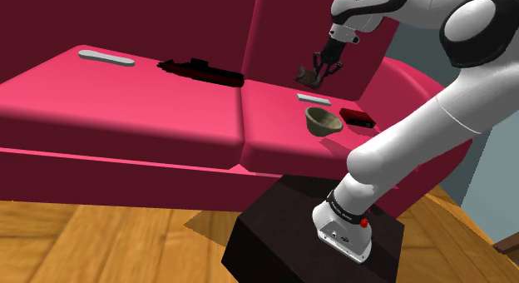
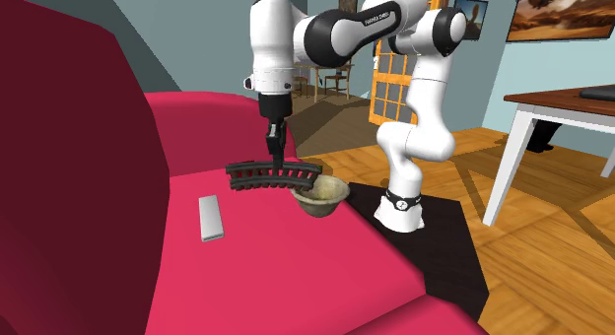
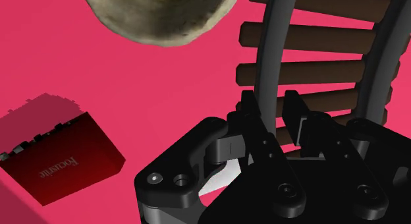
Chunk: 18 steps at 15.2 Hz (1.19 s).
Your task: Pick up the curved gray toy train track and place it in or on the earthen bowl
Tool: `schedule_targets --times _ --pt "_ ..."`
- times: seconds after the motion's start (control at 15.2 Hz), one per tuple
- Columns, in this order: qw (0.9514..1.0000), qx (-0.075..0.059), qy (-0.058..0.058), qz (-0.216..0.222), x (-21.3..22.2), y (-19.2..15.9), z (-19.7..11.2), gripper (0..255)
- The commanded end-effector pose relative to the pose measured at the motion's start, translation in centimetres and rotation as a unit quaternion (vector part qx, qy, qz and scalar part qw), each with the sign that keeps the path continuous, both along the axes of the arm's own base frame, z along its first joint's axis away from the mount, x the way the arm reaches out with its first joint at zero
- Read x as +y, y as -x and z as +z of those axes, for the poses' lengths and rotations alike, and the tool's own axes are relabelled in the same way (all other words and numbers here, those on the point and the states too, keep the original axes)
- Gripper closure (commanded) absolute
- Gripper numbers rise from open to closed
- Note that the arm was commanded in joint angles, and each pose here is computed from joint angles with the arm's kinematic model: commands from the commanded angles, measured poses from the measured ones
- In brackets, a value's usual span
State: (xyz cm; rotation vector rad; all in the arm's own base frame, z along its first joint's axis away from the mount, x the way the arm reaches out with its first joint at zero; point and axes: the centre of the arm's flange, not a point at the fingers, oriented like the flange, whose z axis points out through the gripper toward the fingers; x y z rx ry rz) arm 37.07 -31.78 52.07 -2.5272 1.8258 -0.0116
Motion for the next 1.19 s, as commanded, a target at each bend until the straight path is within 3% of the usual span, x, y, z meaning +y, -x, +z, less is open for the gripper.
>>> schedule_targets --times 0.0,0.66,1.12 --pt "1.0000 0.000 0.000 0.000 1.4 2.5 0.1 255" --pt "1.0000 0.000 0.000 0.000 6.1 14.8 1.0 255" --pt "1.0000 0.000 0.000 0.000 6.2 15.1 -2.2 255"
